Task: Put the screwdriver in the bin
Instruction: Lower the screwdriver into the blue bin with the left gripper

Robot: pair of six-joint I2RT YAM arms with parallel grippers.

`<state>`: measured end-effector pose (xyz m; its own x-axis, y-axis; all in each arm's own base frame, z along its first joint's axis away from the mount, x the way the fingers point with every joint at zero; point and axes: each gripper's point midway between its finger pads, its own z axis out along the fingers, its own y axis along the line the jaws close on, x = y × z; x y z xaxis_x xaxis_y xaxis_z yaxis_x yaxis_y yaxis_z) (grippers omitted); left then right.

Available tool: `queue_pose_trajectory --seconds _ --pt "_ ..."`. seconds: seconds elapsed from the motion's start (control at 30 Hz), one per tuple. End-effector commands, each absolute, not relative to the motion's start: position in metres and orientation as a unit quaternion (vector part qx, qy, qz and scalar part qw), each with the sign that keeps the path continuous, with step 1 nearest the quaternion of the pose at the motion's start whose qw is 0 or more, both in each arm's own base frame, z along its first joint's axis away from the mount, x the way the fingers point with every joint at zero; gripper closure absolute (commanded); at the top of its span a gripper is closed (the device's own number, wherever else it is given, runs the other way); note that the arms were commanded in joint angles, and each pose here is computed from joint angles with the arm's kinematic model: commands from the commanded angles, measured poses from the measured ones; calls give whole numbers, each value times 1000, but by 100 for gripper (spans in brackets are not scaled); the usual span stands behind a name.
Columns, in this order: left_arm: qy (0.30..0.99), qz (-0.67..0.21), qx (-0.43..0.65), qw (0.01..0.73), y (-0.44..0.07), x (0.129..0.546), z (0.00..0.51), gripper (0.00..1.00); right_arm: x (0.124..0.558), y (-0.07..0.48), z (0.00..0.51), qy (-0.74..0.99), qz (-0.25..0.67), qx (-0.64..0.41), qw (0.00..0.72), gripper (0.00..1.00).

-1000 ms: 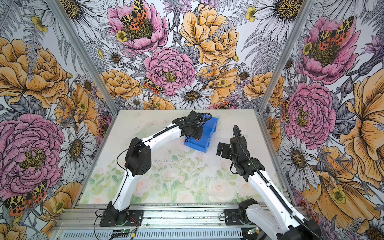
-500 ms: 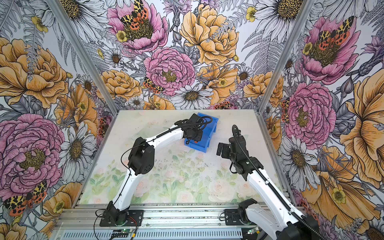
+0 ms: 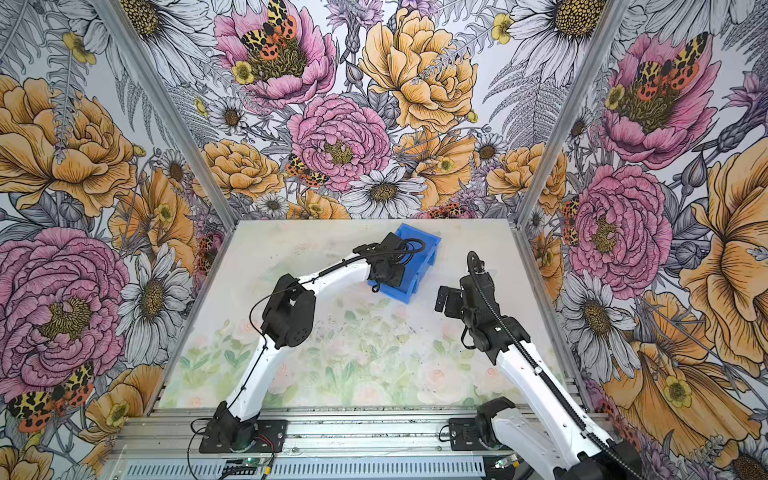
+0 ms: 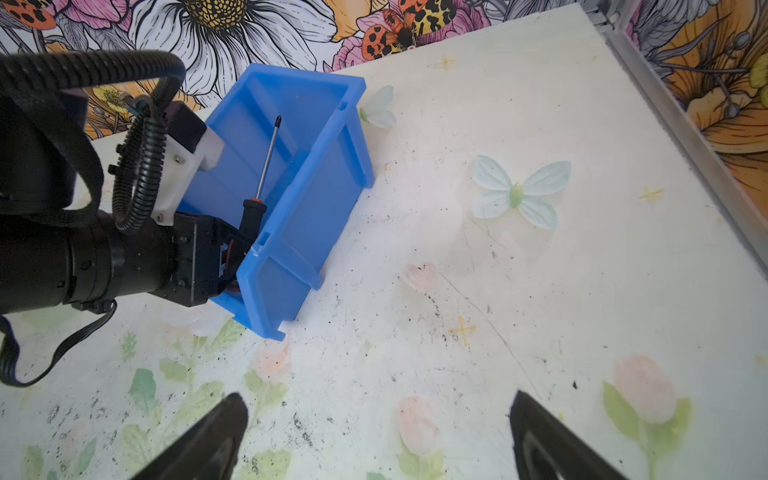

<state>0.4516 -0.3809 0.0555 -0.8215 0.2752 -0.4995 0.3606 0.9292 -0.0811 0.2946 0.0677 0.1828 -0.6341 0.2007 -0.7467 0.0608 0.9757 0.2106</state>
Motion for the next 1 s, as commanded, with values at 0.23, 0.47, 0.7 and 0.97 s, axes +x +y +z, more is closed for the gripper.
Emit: queue_pose_trajectory --seconds 0.23,0.47,0.7,0.97 --pt "950 -63 184 246 -382 444 40 86 293 63 196 892 79 79 439 1" --pt "950 -63 186 243 -383 441 38 83 293 63 196 891 79 81 440 0" --pt "950 -67 186 242 -384 440 40 78 292 60 197 889 76 89 443 1" --pt "948 -73 187 246 -385 440 47 71 287 51 202 879 68 109 460 1"
